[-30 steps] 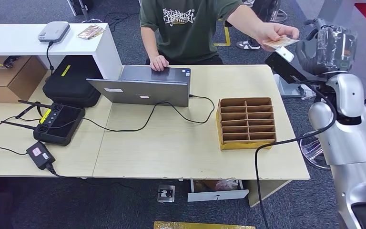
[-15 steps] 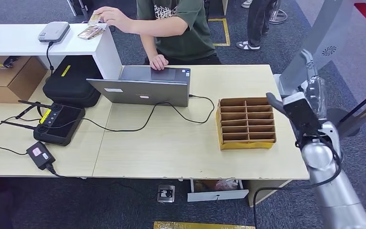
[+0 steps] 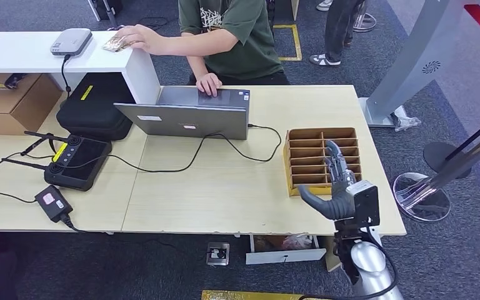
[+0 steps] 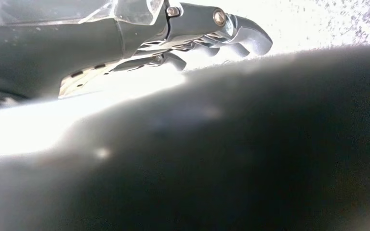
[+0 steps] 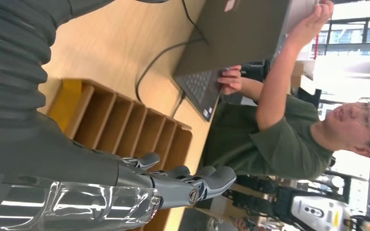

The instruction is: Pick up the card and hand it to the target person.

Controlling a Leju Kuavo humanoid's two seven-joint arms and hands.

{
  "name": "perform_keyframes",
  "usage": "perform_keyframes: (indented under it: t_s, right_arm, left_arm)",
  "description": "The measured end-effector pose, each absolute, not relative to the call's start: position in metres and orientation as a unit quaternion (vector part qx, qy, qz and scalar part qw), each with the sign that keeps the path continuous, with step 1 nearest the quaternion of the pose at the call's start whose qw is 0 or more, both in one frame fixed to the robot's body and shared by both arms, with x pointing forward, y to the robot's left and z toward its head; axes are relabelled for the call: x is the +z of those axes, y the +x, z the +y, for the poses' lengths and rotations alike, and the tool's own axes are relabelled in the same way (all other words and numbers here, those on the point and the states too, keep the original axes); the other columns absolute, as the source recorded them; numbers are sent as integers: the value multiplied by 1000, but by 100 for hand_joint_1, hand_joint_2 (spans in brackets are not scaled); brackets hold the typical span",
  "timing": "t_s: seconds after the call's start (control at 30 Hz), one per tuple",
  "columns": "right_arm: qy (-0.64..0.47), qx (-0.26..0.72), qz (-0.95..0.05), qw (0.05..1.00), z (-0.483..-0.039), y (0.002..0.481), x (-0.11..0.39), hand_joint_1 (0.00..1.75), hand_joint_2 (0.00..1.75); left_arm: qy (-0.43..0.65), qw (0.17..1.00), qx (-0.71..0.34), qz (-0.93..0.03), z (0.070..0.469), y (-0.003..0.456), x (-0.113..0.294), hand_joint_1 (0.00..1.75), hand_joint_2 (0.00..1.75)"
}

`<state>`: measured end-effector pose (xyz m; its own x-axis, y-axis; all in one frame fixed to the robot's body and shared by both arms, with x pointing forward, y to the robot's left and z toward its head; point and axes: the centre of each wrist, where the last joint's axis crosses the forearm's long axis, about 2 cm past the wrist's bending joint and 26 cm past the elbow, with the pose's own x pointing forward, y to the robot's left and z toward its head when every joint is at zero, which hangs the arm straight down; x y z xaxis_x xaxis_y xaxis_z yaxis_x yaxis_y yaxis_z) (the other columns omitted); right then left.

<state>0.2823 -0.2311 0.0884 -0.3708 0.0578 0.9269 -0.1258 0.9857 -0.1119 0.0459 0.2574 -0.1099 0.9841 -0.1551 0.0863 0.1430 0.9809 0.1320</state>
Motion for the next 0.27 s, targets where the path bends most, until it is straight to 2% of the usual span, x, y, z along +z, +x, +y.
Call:
perform_keyframes:
  t_s: [0.27]
  right_arm:
    - [40,95,-812,574,-220,275,74,0,175]
  left_arm:
    - [50,996,-69,-34,265,43,-111,0,0]
